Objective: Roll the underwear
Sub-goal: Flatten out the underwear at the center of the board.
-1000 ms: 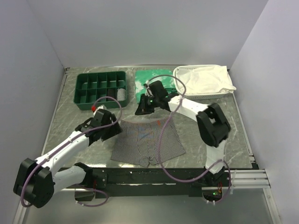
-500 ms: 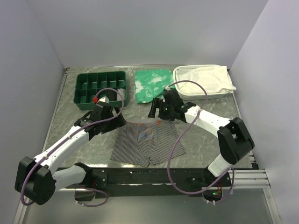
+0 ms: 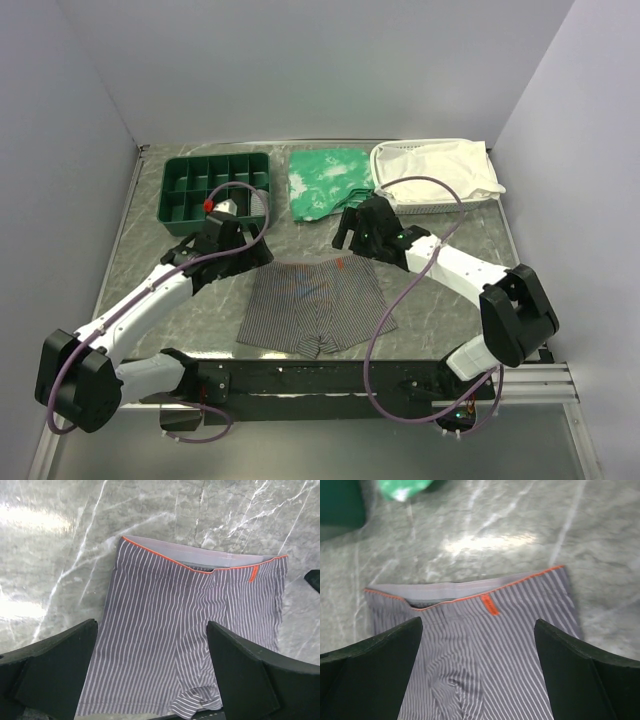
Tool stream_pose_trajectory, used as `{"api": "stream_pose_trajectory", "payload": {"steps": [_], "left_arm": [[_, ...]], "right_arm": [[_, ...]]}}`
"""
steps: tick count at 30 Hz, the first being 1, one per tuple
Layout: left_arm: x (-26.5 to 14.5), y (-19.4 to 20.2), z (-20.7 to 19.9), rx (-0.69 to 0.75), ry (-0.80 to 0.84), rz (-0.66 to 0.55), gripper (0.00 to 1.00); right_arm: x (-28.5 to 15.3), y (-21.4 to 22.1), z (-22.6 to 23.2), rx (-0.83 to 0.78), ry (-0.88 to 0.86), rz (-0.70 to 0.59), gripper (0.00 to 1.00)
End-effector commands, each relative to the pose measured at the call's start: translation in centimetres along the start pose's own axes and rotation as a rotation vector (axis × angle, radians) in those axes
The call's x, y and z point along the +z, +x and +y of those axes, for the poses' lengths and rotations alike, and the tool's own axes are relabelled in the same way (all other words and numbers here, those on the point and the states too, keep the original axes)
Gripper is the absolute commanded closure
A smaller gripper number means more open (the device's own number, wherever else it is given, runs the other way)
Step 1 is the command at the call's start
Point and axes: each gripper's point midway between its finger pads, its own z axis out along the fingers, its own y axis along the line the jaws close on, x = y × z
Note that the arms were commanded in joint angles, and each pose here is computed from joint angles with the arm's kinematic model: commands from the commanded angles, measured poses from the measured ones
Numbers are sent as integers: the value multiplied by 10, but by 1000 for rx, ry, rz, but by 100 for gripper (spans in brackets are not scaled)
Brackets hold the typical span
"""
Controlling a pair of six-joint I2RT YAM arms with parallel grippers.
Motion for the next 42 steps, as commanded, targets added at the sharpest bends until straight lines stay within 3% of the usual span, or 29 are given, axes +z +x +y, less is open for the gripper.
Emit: {"api": "stream_pose_trajectory", "payload": {"steps": [1, 6, 15, 21, 29, 32, 33, 35, 36, 38, 42], "left_arm": [[-3, -26, -16, 63, 61, -92, 4], [28, -15, -20, 71, 56, -19, 3], [76, -7, -15, 80, 22, 16, 3], [111, -8, 8, 15, -57, 67, 1], [129, -6, 35, -14, -154, 103, 14], [132, 0, 43, -16, -182, 117, 22], [132, 1, 45, -16, -191, 120, 30], [133, 1, 50, -12, -211, 120, 37], [133, 1, 51, -12, -214, 120, 46], [133, 1, 53, -14, -217, 121, 53], [131, -5, 51, -19, -215, 112, 74]], "right_arm": [[-14, -12, -35, 81, 122, -65, 0], [-11, 4, -62, 105, 141, -24, 0], [9, 20, -62, 123, 124, 44, 2], [24, 37, -68, 125, 141, 109, 14], [33, 40, -68, 101, 140, 141, 25], [39, 41, -70, 104, 138, 156, 29], [40, 40, -69, 103, 131, 156, 31], [46, 42, -70, 101, 138, 164, 34], [48, 37, -67, 104, 132, 155, 36], [51, 39, -64, 105, 117, 172, 42], [55, 31, -54, 102, 88, 170, 45]]}}
